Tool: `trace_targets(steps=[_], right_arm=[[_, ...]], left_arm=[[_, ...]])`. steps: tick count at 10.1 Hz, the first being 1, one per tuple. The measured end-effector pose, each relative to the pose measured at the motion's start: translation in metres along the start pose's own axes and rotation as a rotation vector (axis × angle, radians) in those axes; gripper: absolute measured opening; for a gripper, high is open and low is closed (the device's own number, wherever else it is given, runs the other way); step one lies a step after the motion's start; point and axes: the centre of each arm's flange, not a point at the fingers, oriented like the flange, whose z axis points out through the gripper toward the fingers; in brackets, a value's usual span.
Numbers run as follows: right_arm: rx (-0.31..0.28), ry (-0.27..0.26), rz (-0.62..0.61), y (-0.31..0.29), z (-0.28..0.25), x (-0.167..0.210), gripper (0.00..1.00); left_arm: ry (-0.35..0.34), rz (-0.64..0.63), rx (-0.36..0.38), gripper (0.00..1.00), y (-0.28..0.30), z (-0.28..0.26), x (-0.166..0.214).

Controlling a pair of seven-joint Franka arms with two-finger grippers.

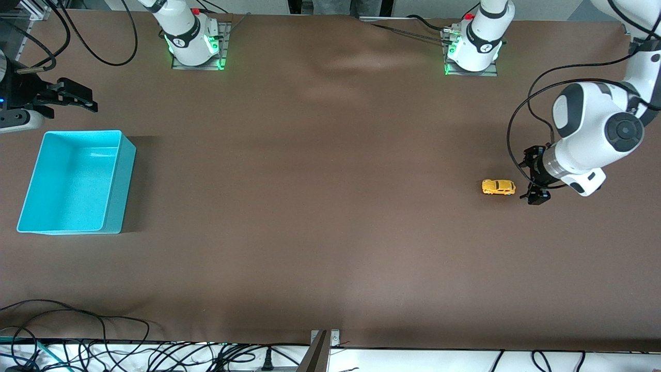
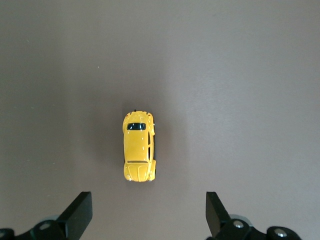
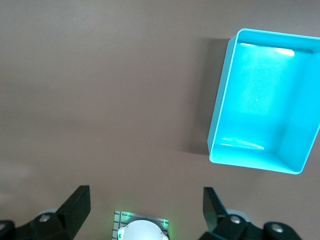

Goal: Wind up and store yellow beetle car
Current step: 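Lower the left gripper over the yellow beetle car, then close the left gripper on the yellow car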

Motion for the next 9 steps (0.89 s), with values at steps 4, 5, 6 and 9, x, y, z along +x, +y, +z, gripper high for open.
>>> trace_targets(steps=[4,5,6,9], right_arm=[[0.000,-0.001,0.000,0.000,0.001,0.001,1.00],[0.000,-0.001,0.000,0.000,0.001,0.001,1.00],[0.000,-0.001,-0.002,-0.001,0.001,0.001,1.00],[-0.002,-0.001,-0.014,-0.007,0.001,0.002,1.00]], left_arm=[[0.082,-0.106,-0.006,1.00,-0.023,0.056,-0.003],[0.091,-0.115,-0.008,1.00,-0.022,0.070,-0.005],[0.091,-0.114,-0.010,1.00,-0.022,0.081,-0.006],[0.118,-0.022,-0.003,1.00,-0.022,0.094,-0.026]])
